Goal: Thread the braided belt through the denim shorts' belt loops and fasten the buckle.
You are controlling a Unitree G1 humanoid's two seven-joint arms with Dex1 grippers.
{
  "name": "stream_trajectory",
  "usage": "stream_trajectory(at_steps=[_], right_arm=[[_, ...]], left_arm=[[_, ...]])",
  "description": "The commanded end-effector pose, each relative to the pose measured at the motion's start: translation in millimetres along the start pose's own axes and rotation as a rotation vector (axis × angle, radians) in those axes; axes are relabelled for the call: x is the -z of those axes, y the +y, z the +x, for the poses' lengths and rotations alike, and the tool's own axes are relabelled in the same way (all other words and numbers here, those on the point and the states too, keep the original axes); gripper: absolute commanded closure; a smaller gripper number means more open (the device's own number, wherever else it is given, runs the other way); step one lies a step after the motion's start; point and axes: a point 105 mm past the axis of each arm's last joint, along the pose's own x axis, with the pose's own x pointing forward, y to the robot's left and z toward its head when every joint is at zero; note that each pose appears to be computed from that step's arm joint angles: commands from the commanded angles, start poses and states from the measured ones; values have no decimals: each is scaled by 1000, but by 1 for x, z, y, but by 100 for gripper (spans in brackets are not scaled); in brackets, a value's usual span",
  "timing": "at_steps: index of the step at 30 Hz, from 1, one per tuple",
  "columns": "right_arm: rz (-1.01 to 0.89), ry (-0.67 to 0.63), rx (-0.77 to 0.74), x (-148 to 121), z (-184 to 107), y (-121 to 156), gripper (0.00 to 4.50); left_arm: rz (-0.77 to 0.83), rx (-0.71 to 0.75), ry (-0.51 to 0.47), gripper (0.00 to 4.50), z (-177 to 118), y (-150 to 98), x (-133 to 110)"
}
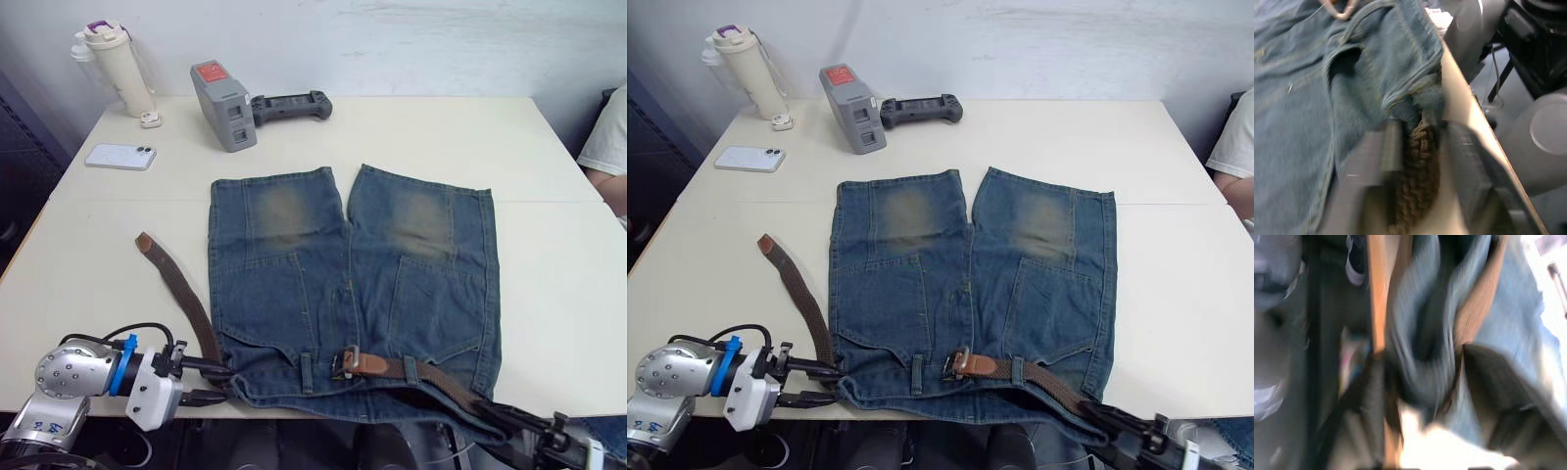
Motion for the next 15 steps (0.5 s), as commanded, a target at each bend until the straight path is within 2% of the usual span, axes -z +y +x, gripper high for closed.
stream_trajectory(at_steps=[1, 3, 5, 9, 12, 15], right_arm=[[-26, 13, 40, 3, -13, -4, 0], [-24, 29, 44, 6, -20, -2, 0], [-12, 57, 46, 10, -29, 0, 0], [26, 132, 76, 21, -48, -3, 0], [24, 193, 166, 33, -59, -34, 0], [40, 234, 205, 41, -67, -56, 0]], left_arm=[[-120, -27, -24, 85, -15, 0, -1], [-181, 14, -22, 1, -24, -12, -2], [-255, 12, 0, 1, -37, -21, 0], [-408, -166, 94, 1, -81, -6, 17], [-500, -311, 116, 1, -110, 26, 21], [-532, -392, 90, 1, -120, 51, 18]])
